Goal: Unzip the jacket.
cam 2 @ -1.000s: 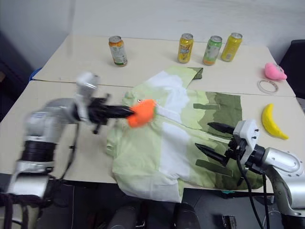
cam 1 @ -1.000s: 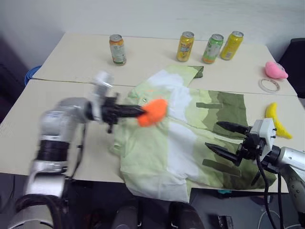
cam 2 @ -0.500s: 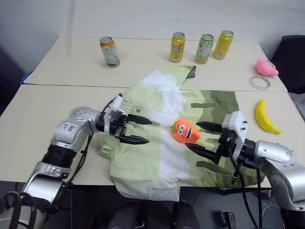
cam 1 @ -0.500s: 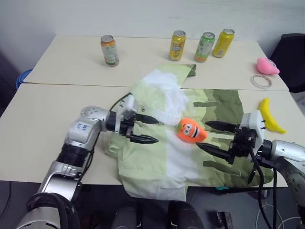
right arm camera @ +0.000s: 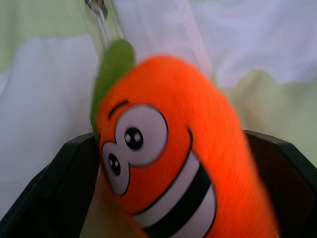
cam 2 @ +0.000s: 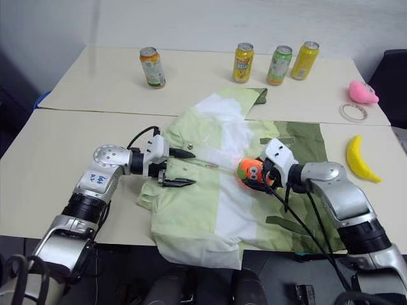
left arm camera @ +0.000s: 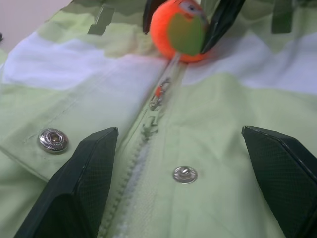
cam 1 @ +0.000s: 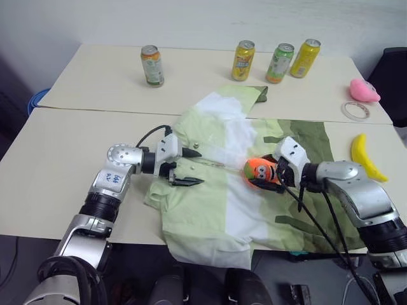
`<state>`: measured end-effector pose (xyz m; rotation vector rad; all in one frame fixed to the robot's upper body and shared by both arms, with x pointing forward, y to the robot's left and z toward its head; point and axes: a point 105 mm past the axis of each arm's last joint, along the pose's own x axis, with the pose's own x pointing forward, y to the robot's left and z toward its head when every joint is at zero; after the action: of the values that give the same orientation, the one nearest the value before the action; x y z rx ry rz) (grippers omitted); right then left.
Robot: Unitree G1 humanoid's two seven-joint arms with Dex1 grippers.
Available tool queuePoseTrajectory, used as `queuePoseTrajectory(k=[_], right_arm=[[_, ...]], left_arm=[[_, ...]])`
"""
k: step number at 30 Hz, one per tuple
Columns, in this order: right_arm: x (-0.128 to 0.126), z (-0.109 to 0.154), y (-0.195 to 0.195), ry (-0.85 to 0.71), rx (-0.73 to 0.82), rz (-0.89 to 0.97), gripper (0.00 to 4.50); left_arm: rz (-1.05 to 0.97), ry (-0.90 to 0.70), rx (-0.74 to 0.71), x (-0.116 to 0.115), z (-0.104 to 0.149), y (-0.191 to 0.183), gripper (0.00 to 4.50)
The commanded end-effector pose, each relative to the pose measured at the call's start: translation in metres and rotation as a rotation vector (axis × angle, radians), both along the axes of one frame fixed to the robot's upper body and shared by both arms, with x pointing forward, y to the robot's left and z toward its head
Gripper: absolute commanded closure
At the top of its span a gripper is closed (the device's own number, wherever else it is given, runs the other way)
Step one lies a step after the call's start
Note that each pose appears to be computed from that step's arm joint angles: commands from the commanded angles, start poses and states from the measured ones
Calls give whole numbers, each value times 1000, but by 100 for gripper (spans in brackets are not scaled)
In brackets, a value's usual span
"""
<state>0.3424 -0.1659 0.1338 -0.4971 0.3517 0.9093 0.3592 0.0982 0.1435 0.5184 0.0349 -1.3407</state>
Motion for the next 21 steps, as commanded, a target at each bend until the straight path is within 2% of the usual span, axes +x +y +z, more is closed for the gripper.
queuePoseTrajectory(k=[1, 6, 9, 11, 13, 16, 18, 21], right_arm=[[10, 18, -9, -57, -1, -20, 88], [12, 25, -33, -101, -7, -55, 250], [9, 31, -72, -113, -36, -146, 344], [5, 34, -96, -111, -57, -204, 387], [-3, 34, -131, -95, -93, -292, 406], [-22, 38, -203, -88, -143, -511, 407], [-31, 49, -241, -150, -152, -657, 407], [-38, 68, -279, -246, -105, -846, 407]], left_arm=[[64, -8, 8, 9, -4, 7, 27], [153, 81, -1, 13, -26, 16, 27], [164, 117, -1, 9, -36, 18, 27], [180, 132, 1, 8, -40, 19, 27], [199, 148, 7, 7, -46, 22, 27], [246, 202, 33, 4, -60, 28, 27], [292, 225, 67, 5, -70, 34, 27], [344, 245, 37, 7, -72, 36, 27]])
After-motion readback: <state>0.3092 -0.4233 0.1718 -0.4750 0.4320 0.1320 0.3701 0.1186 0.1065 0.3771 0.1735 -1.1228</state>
